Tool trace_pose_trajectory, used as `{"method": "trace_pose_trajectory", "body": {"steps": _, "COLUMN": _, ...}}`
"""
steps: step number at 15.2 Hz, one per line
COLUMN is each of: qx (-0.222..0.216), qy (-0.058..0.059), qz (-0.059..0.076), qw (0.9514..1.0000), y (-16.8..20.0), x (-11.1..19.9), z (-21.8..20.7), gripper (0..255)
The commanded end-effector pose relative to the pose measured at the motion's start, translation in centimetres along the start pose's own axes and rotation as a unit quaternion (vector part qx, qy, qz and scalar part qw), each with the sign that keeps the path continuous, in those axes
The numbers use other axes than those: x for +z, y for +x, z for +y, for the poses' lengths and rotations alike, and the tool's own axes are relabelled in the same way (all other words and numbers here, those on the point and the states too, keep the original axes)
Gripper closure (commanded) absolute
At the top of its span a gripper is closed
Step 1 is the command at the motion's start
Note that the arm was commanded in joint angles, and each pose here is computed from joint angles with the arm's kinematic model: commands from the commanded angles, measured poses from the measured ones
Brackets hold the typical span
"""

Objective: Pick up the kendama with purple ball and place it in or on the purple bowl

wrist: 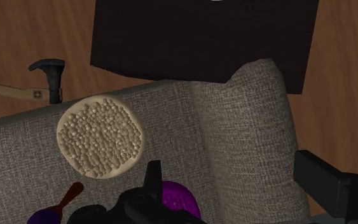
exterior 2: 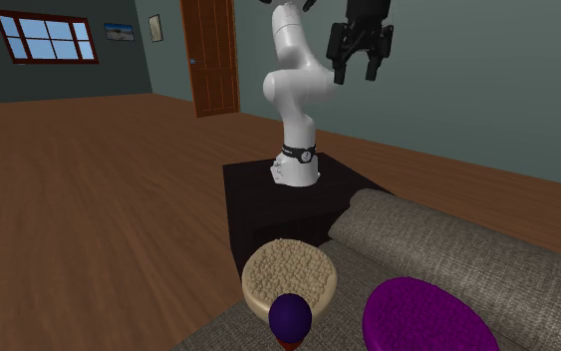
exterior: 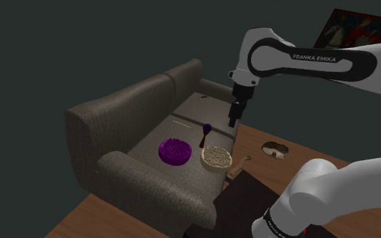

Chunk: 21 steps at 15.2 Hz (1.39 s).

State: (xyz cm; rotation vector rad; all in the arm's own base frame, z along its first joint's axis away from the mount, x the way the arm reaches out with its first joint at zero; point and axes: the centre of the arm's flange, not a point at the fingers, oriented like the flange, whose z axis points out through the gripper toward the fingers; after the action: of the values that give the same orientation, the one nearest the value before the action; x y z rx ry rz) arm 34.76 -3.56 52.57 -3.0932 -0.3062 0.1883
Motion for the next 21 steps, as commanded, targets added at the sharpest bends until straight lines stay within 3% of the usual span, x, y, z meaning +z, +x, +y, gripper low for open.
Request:
{"method": "trace_pose_trajectory", "body": {"steps": 1, "qx": -0.001, "qy": 0.002, "qz": 0.001, "qw": 1.0, "y": 1.5, "x": 1.2, "z": 2.2, "gripper": 0}}
{"method": "trace_pose_trajectory", "body": {"steps": 21, "qx": -0.003, "qy": 0.023, "qz": 0.005, "qw": 0.9997, "y": 15.2, "x": 13.8, "z": 21.5, "gripper": 0}}
